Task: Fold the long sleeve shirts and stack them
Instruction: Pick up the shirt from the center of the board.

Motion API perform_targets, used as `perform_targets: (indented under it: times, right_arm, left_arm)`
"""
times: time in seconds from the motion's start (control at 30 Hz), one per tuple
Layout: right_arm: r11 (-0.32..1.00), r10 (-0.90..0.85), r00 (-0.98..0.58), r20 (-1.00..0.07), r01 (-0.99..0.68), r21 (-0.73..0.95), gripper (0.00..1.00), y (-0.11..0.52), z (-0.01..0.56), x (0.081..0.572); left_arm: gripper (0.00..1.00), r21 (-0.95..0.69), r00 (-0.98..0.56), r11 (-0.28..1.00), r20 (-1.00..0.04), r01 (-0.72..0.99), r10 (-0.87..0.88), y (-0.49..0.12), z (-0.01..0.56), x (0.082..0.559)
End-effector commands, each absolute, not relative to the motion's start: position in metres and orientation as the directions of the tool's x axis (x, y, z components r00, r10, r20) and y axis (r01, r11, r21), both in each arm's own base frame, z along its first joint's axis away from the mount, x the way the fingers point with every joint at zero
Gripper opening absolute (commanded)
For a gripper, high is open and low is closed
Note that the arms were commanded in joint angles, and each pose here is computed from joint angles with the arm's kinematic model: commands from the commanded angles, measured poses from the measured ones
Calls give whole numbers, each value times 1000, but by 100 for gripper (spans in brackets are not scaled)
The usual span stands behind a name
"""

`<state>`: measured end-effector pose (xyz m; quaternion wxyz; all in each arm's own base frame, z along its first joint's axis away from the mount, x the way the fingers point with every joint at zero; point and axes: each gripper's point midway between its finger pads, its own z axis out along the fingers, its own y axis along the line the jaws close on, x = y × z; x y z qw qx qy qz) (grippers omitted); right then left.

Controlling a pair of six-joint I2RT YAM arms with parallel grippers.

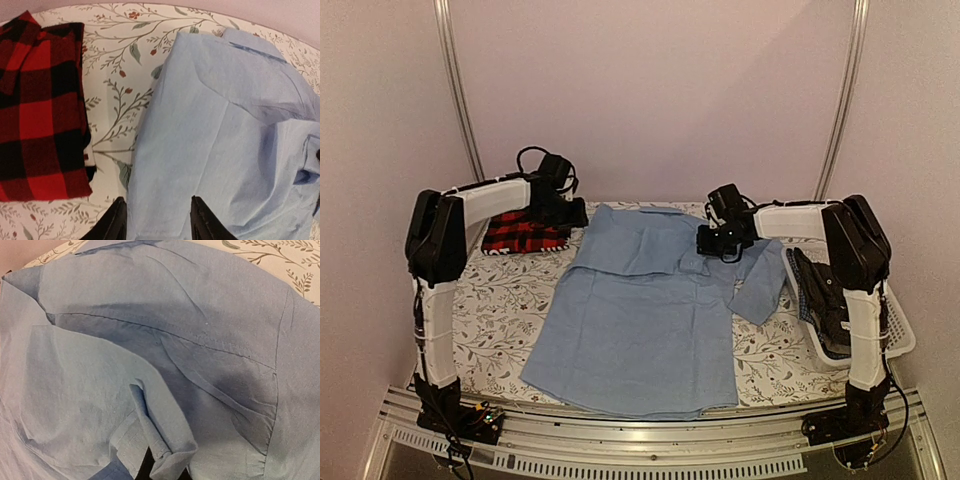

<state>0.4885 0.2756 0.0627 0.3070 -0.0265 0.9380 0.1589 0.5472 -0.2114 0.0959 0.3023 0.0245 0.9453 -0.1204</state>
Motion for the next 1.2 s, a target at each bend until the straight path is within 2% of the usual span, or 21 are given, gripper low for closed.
perform_targets:
  times: [0.0, 0.33, 0.53, 0.63, 0.83, 1.17]
  right_arm:
    - [942, 13, -856, -517, -163, 293, 0, 277, 31, 497]
    - [943, 73, -883, -463, -90, 321, 0, 251, -10, 532]
    - [917, 98, -889, -448, -95, 389, 0, 258, -8, 540]
    - [898, 106, -886, -452, -111, 426, 0, 266, 3, 539]
    - [873, 90, -862, -499, -173, 455, 0, 280, 36, 539]
    - [828, 84, -794, -602, -280, 485, 0, 301, 114, 538]
  left_arm:
    - [43, -290, -818, 952, -569, 100, -87, -196, 125, 495]
    - [43, -396, -866, 918, -447, -33, -224, -165, 102, 365]
    - [43, -406, -900, 905, -337, -127, -277, -161, 76, 299]
    - [43, -374, -918, 912, -277, -170, -285, -161, 62, 263]
    - [41, -297, -914, 916, -219, -270, -341, -143, 47, 208]
    - [38, -285, -928, 909, -127, -304, -350, -143, 27, 156]
